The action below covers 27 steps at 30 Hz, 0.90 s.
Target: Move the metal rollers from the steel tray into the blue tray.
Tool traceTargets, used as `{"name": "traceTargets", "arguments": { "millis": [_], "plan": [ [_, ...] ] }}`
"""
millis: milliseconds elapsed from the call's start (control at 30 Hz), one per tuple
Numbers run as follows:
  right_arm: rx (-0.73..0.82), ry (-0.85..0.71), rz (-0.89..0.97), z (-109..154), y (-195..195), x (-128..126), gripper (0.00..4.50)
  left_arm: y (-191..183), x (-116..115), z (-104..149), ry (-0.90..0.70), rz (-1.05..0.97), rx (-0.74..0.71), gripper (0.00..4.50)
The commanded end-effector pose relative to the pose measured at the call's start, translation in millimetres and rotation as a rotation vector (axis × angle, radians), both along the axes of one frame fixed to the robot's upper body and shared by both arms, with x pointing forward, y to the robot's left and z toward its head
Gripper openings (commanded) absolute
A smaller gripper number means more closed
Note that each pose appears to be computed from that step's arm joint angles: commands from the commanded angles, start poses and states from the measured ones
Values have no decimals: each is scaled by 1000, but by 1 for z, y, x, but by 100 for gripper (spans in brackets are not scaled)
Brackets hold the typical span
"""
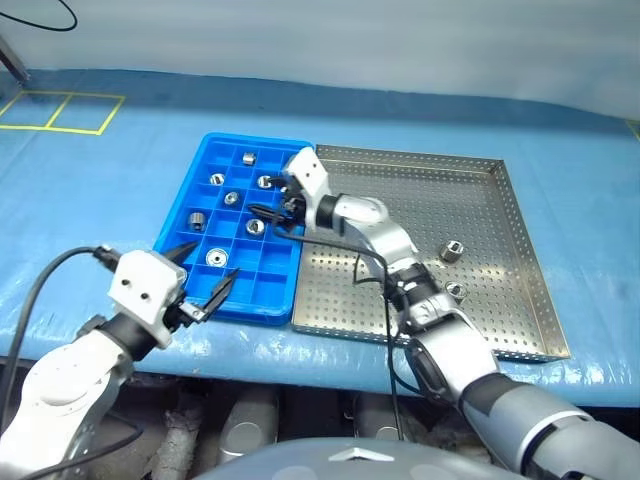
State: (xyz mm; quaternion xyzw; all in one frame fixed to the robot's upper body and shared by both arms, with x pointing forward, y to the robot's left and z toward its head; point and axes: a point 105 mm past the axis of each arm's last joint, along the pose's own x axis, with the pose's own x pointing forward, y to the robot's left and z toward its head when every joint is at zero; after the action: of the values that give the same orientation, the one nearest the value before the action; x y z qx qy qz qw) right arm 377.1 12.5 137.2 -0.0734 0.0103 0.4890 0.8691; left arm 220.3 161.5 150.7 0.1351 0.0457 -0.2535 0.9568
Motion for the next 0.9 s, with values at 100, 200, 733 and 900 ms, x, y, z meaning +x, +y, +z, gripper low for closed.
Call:
{"name": "traceTargets", "arguments": {
  "millis": [100,200,733,900],
  "plan": [
    [-13,-78,-326,14,-92,-4,377,-42,25,11,-73,-154,-103,381],
    [-49,-57,-540,7,-139,-11,377,-63,37,15,-93,-243,-125,381],
    [14,156,-930,-34,-210,-23,377,-106,43,3,-38,-515,-108,381],
    [32,198,-894,-41,-199,-23,377,-107,39,1,-32,-520,-113,381]
  ]
}}
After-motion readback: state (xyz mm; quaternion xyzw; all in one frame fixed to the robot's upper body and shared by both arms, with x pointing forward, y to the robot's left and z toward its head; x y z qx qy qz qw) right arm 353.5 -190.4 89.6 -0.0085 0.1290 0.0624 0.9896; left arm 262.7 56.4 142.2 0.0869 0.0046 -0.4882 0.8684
